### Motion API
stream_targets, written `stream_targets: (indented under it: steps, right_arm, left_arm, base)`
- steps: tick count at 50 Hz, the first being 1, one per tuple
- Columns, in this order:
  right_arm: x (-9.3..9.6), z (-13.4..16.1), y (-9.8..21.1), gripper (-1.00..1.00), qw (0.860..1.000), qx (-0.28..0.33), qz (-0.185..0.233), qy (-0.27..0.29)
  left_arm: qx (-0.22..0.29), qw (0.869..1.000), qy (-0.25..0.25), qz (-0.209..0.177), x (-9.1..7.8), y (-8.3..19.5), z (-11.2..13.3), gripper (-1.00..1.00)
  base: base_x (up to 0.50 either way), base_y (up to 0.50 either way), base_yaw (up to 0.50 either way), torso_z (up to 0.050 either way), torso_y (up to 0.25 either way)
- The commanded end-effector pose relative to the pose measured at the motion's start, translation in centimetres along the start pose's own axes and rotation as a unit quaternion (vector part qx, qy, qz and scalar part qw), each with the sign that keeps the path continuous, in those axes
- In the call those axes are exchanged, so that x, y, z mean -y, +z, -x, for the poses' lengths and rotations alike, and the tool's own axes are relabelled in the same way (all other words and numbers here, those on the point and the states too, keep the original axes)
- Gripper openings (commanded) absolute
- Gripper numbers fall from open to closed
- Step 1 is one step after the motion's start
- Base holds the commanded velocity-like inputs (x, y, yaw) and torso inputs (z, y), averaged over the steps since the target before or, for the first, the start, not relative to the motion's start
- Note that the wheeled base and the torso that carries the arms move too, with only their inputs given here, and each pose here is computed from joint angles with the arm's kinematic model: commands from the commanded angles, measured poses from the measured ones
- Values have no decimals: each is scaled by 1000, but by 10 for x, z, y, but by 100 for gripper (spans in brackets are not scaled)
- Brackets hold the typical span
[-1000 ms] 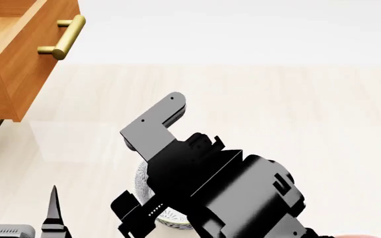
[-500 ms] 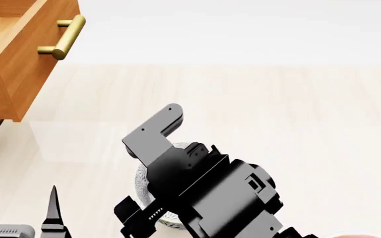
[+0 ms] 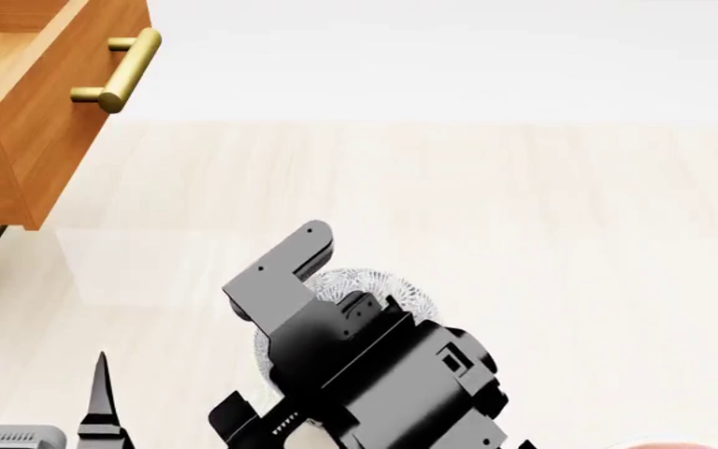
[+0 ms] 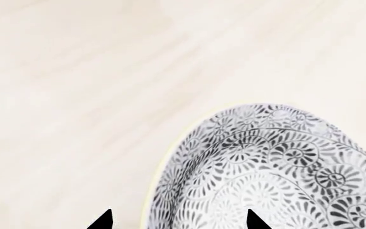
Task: Put the bowl on the plate.
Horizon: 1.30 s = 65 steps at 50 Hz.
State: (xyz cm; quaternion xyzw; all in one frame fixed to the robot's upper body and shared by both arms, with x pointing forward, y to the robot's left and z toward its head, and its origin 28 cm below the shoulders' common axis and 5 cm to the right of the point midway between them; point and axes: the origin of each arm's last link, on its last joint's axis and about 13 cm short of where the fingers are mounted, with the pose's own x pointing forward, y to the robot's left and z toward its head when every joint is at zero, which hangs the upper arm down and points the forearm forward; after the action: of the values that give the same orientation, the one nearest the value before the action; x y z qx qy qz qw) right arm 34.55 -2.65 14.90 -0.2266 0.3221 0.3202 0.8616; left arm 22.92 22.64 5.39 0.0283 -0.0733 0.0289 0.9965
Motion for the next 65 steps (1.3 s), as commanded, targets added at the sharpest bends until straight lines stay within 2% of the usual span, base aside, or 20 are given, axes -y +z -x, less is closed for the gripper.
stream_targets:
  steps: [1, 56, 57, 65]
  right_arm:
    - [-1, -7, -5, 100, 1000, -2, -6, 5]
    - [0, -30, -19, 100, 1000, -24, -7, 6]
    - [0, -30, -19, -100, 1000, -24, -5, 2]
    - [-1, -26, -19, -100, 1000, -23, -2, 3]
  left_arm:
    - [0, 1000, 0, 0, 0, 1, 0, 100]
    - [2, 1000, 3, -4, -1, 1, 0, 100]
    - [2, 1000, 2, -4, -1, 2, 0, 100]
    - [2, 1000, 3, -5, -1, 2, 1, 100]
  base:
    - [0, 0, 0, 0, 0]
    - [0, 0, 0, 0, 0]
    - [0, 0, 0, 0, 0]
    - [0, 0, 0, 0, 0]
